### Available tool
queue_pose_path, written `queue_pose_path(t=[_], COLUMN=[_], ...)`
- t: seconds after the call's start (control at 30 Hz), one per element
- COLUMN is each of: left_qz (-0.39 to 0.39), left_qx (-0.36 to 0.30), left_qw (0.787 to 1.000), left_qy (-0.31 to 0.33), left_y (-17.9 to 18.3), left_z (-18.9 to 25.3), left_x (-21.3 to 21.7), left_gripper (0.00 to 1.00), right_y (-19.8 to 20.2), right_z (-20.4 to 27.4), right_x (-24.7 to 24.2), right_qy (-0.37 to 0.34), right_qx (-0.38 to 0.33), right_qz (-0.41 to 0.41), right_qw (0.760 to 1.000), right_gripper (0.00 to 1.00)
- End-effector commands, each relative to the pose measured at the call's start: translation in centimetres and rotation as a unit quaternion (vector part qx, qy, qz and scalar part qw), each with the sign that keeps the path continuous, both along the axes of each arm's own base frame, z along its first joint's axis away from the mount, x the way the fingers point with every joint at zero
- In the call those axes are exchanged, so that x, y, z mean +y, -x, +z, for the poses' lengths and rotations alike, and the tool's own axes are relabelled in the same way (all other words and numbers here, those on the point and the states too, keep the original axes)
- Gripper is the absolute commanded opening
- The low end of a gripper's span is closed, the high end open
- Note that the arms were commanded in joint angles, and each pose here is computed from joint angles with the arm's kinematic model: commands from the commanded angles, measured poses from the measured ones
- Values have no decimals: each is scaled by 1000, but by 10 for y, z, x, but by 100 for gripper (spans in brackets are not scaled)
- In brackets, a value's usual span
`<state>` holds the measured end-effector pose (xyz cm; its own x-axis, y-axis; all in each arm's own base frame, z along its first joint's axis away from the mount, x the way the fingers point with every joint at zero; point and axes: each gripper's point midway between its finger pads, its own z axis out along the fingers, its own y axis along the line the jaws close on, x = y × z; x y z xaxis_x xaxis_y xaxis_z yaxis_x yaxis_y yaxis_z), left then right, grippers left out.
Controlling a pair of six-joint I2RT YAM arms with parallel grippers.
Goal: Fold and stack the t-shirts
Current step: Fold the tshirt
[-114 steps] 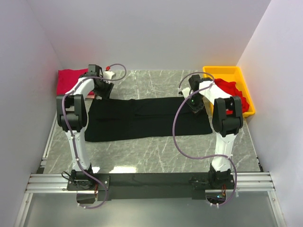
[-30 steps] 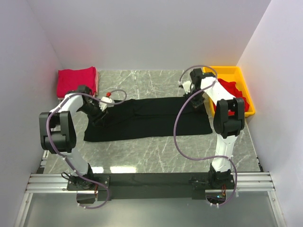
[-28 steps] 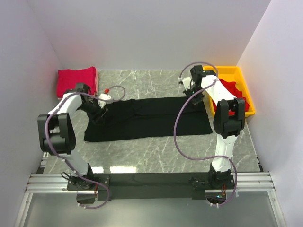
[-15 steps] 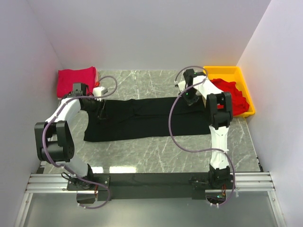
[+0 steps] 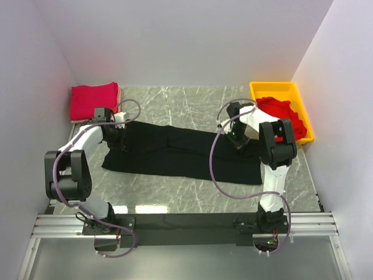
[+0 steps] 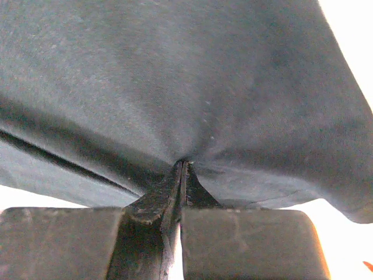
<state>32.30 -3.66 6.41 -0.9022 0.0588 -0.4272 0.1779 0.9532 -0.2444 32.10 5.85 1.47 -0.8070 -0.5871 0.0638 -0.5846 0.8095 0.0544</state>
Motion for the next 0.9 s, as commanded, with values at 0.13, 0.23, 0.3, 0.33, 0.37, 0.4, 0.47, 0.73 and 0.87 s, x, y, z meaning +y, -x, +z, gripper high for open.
queue_pose_path(t=[0.13,0.23,0.3,0.33,0.37,0.4,0.47,0.73,0.87], left_qz=[42,35,25,18,12,6,-22,-76,-81], left_qx=[33,32,48,34,24,16,-21,-212,-272], left_qw=[998,998,998,998,998,998,996,970,955], left_qy=[-21,-31,-41,-46,-55,-60,-88,-95,-82], left_y=[-39,-74,-89,-115,-128,-141,-181,-286,-275], left_z=[-41,-54,-72,-73,-73,-74,-72,36,92], left_x=[-13,-22,-29,-33,-36,-40,-46,-69,-76], left_gripper=[1,0,1,1,1,1,1,1,1], right_y=[62,73,79,79,80,81,80,41,32], right_z=[21,26,24,22,21,19,17,74,63], right_x=[18,23,24,26,28,30,46,63,31], right_qy=[-68,-84,-90,-94,-97,-99,-116,-167,-93], right_qx=[42,54,61,60,62,66,69,-47,-64], right_qz=[21,30,32,31,29,29,31,48,66], right_qw=[997,995,994,993,993,992,990,984,991], right_gripper=[0,0,0,0,0,0,0,0,0])
